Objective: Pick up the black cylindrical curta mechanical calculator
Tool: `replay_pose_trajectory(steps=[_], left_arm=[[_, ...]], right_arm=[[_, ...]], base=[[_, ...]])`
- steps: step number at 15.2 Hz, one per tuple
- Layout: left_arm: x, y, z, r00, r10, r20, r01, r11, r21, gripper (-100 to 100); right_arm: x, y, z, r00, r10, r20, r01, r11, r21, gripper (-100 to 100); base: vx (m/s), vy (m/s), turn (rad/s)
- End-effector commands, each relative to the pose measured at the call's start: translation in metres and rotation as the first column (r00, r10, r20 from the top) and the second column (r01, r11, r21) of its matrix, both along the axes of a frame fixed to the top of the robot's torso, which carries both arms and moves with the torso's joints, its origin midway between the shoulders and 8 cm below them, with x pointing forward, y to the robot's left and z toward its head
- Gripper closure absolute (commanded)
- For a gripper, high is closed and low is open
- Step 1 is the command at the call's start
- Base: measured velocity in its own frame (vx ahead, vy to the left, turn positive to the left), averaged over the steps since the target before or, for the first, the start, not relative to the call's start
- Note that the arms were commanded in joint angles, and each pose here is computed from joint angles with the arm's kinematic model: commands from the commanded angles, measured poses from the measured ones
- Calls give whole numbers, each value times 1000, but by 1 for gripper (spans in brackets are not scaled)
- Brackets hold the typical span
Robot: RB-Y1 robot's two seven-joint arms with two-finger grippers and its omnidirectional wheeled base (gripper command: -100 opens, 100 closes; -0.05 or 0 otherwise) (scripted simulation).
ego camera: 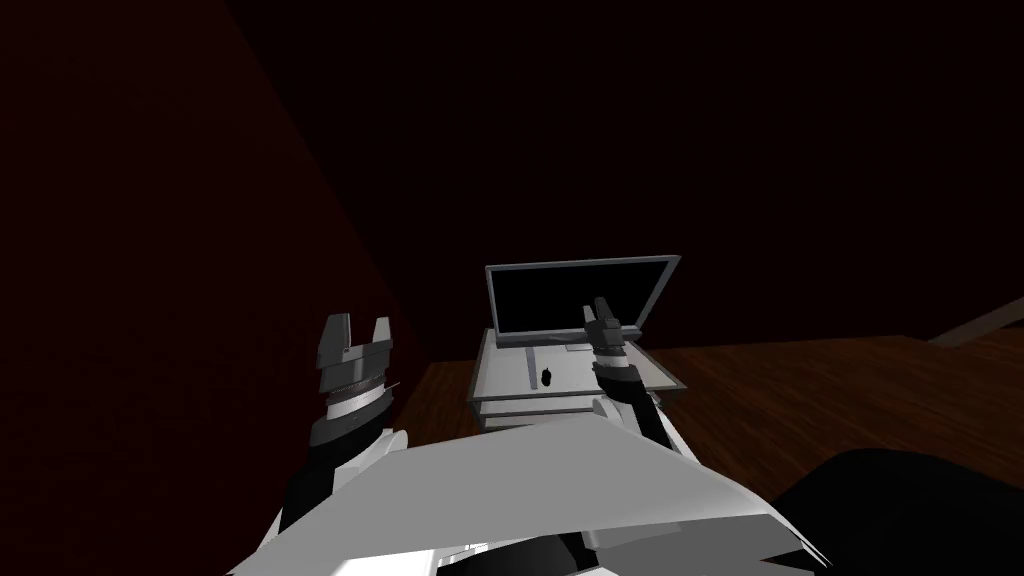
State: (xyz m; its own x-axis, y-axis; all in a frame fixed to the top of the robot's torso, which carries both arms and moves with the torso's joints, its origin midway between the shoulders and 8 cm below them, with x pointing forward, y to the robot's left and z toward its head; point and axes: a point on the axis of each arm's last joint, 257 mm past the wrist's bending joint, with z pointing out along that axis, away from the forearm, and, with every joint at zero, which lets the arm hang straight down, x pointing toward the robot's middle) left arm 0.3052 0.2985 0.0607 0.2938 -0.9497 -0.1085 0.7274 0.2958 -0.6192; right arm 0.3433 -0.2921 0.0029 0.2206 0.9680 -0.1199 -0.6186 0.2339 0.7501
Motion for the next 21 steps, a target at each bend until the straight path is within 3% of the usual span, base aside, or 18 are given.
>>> replay_pose_trajectory(steps=[1,4,5,7,9,10,11,15,16,18,19,21], left_arm=[[0,0,0,1000,0,0,0,1000,0,0],[0,0,0,1000,0,0,0,1000,0,0],[0,0,0,1000,0,0,0,1000,0,0],[0,0,0,1000,0,0,0,1000,0,0],[0,0,0,1000,0,0,0,1000,0,0],[0,0,0,1000,0,0,0,1000,0,0],[0,0,0,1000,0,0,0,1000,0,0],[0,0,0,1000,0,0,0,1000,0,0],[0,0,0,1000,0,0,0,1000,0,0],[0,0,0,1000,0,0,0,1000,0,0],[0,0,0,1000,0,0,0,1000,0,0],[0,0,0,1000,0,0,0,1000,0,0]], right_arm=[[7,0,-13,999,0,-37,-1,1000,-22,-100],[22,-1,-46,992,-11,-126,2,998,-67,-100],[22,-1,-46,992,-11,-126,2,998,-67,-100],[33,-3,-76,979,-27,-203,5,994,-107,-100],[34,-3,-78,978,-27,-206,5,994,-107,-100],[39,-5,-95,968,-38,-247,5,991,-131,-100],[39,-5,-97,967,-38,-252,6,991,-130,-100],[49,-11,-140,935,-68,-349,3,983,-182,-100],[53,-13,-154,920,-83,-383,0,977,-212,-100],[53,-15,-163,913,-86,-400,0,978,-211,-100],[56,-18,-181,893,-104,-438,-6,970,-242,-100],[56,-19,-188,886,-106,-451,-6,971,-241,-100]], base=[[-2,-2,106],[-7,-17,253],[-8,-26,144],[-10,-20,187],[-7,-19,119],[-6,-10,146],[-7,-11,153],[-11,-17,217],[-13,-18,275],[-11,-19,135],[-8,-11,191],[-9,-14,141]])
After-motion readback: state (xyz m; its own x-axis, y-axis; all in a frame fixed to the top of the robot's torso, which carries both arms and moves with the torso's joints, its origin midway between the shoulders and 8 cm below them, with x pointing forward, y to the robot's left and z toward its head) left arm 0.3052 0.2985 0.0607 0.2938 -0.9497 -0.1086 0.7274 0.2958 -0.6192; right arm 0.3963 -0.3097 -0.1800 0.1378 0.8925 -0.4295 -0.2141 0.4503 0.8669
